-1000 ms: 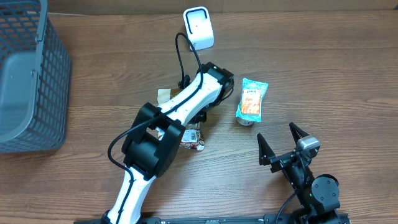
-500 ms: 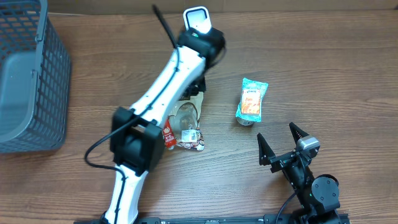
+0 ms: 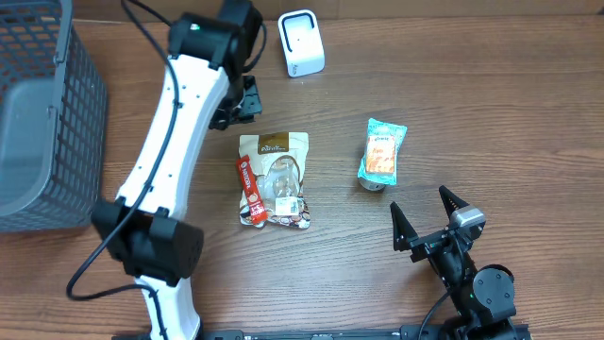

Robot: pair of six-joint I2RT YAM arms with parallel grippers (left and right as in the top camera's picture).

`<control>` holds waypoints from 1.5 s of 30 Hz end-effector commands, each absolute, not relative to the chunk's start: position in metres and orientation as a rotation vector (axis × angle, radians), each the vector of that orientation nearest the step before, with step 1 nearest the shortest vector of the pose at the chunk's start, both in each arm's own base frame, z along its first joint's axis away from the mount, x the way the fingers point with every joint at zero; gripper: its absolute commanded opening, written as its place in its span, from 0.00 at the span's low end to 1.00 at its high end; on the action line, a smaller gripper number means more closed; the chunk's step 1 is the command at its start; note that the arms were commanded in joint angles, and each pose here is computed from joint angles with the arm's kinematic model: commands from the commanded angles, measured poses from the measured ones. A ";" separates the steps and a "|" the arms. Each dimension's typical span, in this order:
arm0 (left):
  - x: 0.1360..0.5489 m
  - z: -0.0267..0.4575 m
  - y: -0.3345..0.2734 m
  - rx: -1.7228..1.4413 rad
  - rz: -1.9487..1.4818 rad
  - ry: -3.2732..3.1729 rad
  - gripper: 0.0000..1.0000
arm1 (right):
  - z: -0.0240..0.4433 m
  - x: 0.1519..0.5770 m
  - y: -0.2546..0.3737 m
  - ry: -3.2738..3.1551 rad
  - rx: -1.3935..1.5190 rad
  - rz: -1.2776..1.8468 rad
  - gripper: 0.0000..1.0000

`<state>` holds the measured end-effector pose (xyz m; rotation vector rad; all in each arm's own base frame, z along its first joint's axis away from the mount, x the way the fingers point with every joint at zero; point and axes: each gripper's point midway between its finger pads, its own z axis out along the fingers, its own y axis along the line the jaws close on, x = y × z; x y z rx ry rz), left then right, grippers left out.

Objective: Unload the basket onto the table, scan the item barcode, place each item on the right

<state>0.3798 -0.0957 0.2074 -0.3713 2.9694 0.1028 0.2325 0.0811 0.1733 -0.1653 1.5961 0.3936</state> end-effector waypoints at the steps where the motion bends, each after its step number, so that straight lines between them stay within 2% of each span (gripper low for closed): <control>1: 0.373 0.235 -0.091 -0.335 0.076 2.910 0.29 | 0.170 0.233 0.079 1.598 -0.155 0.389 1.00; 11: 0.376 0.234 -0.073 -0.389 0.144 2.888 0.38 | 0.170 0.233 0.079 1.598 -0.155 0.389 1.00; 13: 0.377 0.231 -0.069 -0.397 0.162 2.888 0.55 | 0.170 0.233 0.079 1.598 -0.155 0.389 1.00; 14: 0.378 0.230 -0.065 -0.404 0.182 2.884 0.60 | 0.170 0.233 0.079 1.598 -0.155 0.389 1.00; 19: 0.389 0.230 -0.050 -0.458 0.200 2.837 0.67 | 0.170 0.233 0.079 1.598 -0.155 0.389 1.00; 21: 0.398 0.232 -0.042 -0.493 0.186 2.803 0.74 | 0.170 0.233 0.079 1.598 -0.155 0.389 1.00; 24: 0.410 0.235 -0.026 -0.565 0.168 2.749 1.00 | 0.170 0.233 0.079 1.598 -0.155 0.389 1.00; 30: 0.411 0.235 -0.005 -0.634 0.179 2.735 1.00 | 0.170 0.233 0.079 1.598 -0.155 0.389 1.00; 45: 0.411 0.235 -0.005 -0.635 0.179 2.735 1.00 | 0.170 0.233 0.079 1.598 -0.155 0.389 1.00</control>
